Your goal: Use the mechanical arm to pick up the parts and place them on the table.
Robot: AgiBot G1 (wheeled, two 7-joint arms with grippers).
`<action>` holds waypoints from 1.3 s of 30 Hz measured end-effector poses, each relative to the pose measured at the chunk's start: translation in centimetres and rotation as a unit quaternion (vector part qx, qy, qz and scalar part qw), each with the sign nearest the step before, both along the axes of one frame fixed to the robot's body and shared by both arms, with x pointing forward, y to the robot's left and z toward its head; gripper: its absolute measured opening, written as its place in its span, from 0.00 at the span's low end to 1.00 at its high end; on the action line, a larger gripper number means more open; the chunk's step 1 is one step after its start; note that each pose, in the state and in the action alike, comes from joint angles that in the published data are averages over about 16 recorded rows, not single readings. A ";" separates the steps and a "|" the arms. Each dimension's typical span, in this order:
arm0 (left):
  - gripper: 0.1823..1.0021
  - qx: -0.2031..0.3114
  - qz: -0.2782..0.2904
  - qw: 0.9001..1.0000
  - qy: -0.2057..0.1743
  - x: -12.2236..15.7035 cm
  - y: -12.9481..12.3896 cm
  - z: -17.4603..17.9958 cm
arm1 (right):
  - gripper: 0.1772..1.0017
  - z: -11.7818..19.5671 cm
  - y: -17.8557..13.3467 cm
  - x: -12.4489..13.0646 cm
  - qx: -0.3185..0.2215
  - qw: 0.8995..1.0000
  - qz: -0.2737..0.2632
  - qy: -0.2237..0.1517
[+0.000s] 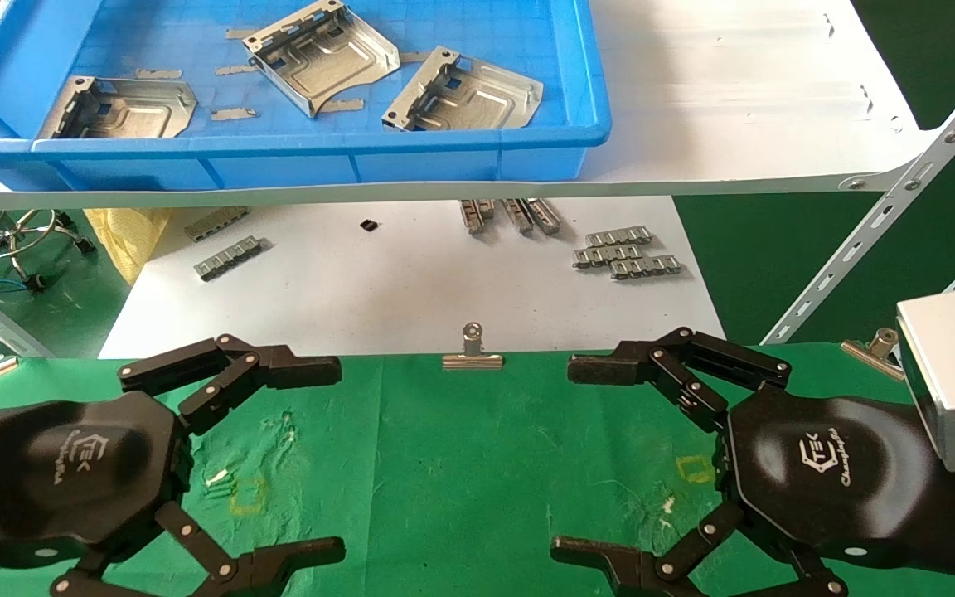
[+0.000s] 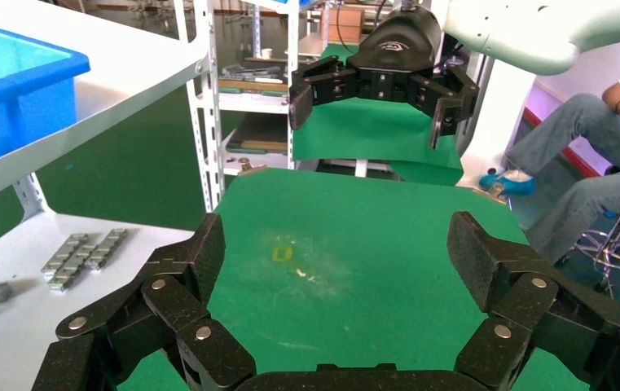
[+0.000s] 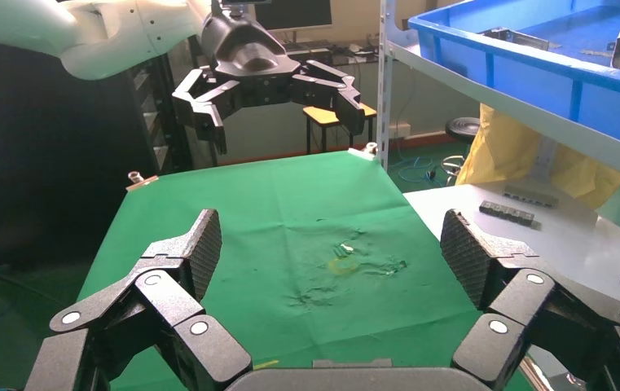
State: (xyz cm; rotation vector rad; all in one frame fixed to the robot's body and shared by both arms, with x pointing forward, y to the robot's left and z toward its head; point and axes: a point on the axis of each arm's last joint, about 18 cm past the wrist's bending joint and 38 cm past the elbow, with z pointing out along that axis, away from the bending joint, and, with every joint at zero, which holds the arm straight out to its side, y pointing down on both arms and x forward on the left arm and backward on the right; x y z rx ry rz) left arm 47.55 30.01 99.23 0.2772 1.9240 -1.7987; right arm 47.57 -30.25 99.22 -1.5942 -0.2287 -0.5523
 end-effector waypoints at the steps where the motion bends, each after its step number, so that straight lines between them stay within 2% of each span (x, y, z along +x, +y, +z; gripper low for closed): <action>1: 1.00 0.000 0.000 1.000 0.000 0.0 0.0 0.0 | 1.00 0.0 0.0 0.0 0.000 1.000 0.000 0.000; 30: 1.00 0.000 0.000 1.000 0.000 0.0 0.0 0.0 | 0.98 0.0 0.0 0.0 0.000 1.000 0.000 0.000; 39: 1.00 0.000 0.000 1.000 0.000 0.0 0.0 0.0 | 0.88 0.0 0.0 0.0 0.000 1.000 0.000 0.000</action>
